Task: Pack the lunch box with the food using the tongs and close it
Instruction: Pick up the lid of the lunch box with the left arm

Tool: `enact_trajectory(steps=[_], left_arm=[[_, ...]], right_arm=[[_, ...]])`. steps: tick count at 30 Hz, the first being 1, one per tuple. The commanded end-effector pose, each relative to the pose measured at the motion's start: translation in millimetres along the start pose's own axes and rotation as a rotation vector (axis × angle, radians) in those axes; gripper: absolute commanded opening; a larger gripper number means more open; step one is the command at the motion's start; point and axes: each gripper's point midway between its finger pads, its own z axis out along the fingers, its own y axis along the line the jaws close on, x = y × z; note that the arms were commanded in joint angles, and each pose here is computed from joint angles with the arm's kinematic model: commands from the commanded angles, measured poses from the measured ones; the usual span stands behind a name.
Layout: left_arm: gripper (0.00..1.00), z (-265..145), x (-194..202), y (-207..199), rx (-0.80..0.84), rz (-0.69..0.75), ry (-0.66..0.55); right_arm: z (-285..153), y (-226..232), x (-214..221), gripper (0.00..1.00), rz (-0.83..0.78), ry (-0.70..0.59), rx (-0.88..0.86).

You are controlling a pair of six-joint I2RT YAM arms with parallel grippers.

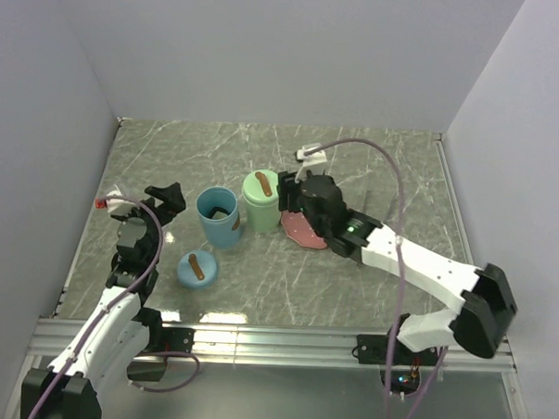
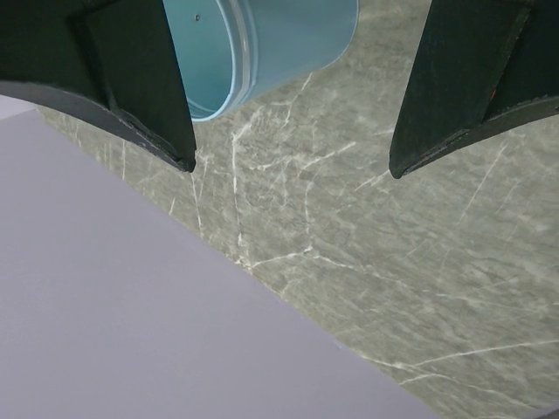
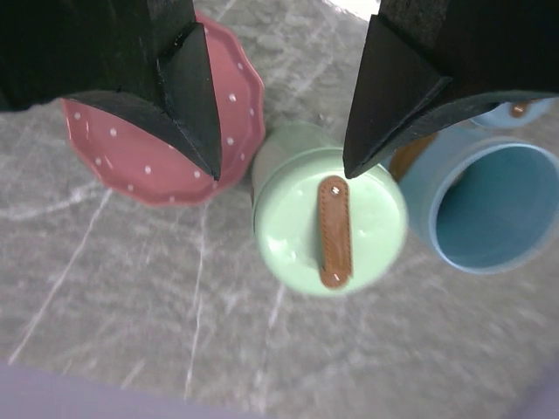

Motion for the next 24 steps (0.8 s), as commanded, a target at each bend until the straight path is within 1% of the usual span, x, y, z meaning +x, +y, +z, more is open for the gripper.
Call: enact_trajectory(steps=[1, 6, 7, 8, 9, 11, 12, 14, 15, 18, 20, 21, 23, 24], left_arm=[[0.99, -4.8, -0.9, 7.1, -0.040, -0.052, -0.007], [0.96, -20.3, 35.2, 27.2, -0.119, -0.074, 0.103], [0.95, -23.0, 38.8, 28.1, -0.133, -0.086, 0.112], [0.94, -25.8, 36.6, 33.0, -0.167, -0.085, 0.095], [0.93, -31.8, 43.9, 31.9, -0.182, -0.072, 0.133], [0.92, -37.3, 42.9, 32.0, -0.211, -0.088, 0.133], [0.92, -45.7, 53.0, 35.2, -0.234, -0.063, 0.189], [0.90, -52.7, 57.1, 33.0, -0.239, -0.067, 0.221], [0.90, -59.7, 62.0, 34.8, -0.259, -0.056, 0.258], [0.88, -68.7, 68.1, 36.0, -0.282, -0.043, 0.308], [0.87, -77.4, 75.5, 44.7, -0.320, -0.021, 0.350], [0.85, -79.0, 79.4, 38.7, -0.296, -0.037, 0.373], [0.82, -82.4, 84.3, 36.5, -0.293, -0.038, 0.404], [0.81, -84.3, 87.2, 37.5, -0.306, -0.045, 0.419]], right_arm=[[-19.5, 7.0, -46.7, 0.65, 0.067, -0.181, -0.060], [-25.7, 1.4, -43.7, 0.65, 0.078, -0.188, -0.051], [-27.0, 2.0, -44.1, 0.65, 0.082, -0.192, -0.058], [-29.9, 2.6, -46.9, 0.65, 0.087, -0.203, -0.069], [-30.9, 3.8, -46.0, 0.65, 0.090, -0.206, -0.077], [-33.7, 2.9, -45.5, 0.65, 0.091, -0.211, -0.085], [-35.5, 3.0, -48.3, 0.65, 0.094, -0.224, -0.091], [-38.0, 2.1, -50.1, 0.65, 0.095, -0.236, -0.096], [-38.8, 3.3, -49.9, 0.65, 0.096, -0.241, -0.106], [-39.9, 3.0, -48.8, 0.65, 0.104, -0.254, -0.114], [-40.2, 2.5, -46.0, 0.65, 0.110, -0.258, -0.118], [-40.4, 3.7, -44.5, 0.65, 0.112, -0.256, -0.126], [-40.5, 2.4, -39.7, 0.65, 0.117, -0.255, -0.130], [-40.8, 1.9, -38.1, 0.65, 0.124, -0.255, -0.129]])
